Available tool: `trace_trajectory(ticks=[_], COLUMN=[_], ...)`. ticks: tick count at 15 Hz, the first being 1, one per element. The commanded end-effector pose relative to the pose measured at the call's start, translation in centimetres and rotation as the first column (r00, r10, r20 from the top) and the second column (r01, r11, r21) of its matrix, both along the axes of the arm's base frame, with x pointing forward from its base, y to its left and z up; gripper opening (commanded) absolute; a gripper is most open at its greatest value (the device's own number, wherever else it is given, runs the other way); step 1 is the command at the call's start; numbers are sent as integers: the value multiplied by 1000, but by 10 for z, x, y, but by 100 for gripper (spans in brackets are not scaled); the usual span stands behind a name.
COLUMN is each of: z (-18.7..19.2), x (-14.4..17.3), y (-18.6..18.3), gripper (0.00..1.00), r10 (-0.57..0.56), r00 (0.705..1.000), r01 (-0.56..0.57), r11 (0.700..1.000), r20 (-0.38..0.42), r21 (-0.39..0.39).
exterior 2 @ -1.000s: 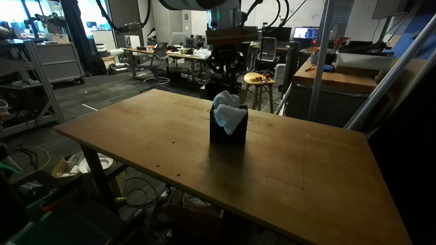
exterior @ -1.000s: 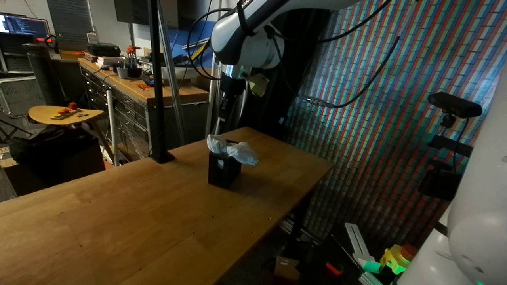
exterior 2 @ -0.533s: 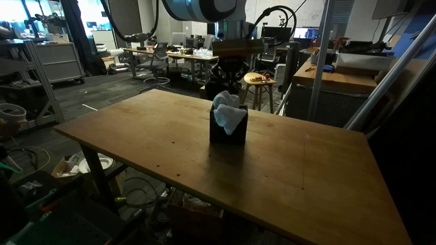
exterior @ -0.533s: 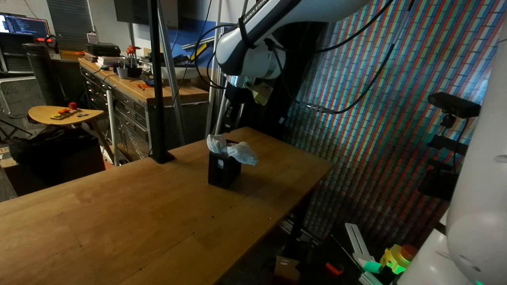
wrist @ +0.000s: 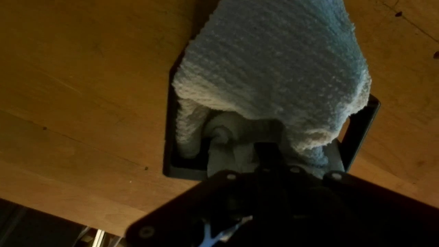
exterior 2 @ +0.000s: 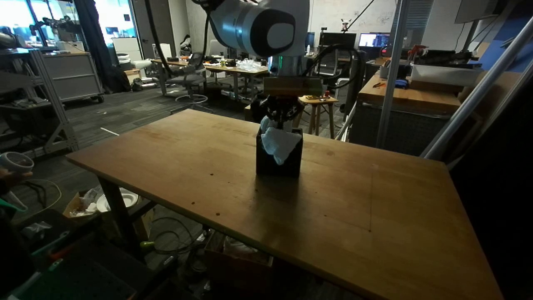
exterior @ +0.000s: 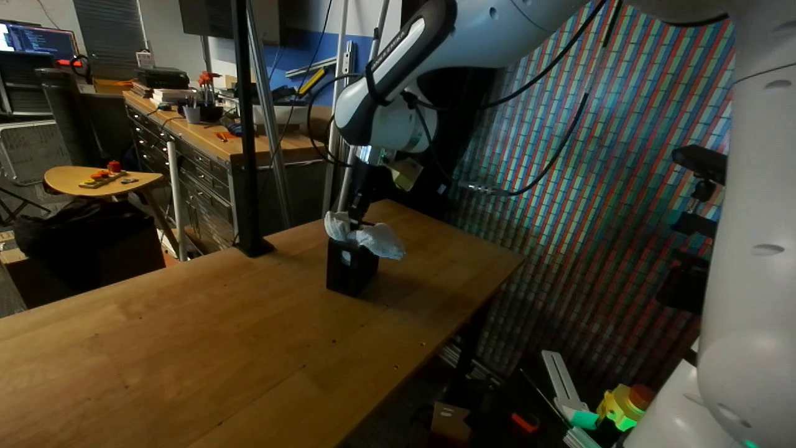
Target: Put the white towel inside the black box
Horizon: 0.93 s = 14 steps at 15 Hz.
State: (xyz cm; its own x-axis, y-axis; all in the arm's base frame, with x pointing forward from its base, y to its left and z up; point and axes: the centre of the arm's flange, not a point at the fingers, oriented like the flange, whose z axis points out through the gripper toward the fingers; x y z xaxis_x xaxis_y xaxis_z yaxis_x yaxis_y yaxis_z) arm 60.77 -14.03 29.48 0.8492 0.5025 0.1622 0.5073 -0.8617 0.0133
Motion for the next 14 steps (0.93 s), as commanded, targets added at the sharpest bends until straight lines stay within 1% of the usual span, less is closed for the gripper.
trace_trajectory(ticks=[1,4,10,12,14], z=[-31,-61,-111,-109,-104], x=[14,7,-16,-25,-32], y=[10,22,40,45,47], gripper=[0,0,0,0,0], r10=[55,94,131,121,114], r00=[998,993,978,977,976], r01=[-54,-90,-114,-100,-94], r11=[998,994,987,987,989], r20=[-27,-75,-161,-178,-184], r21=[37,60,112,122,112])
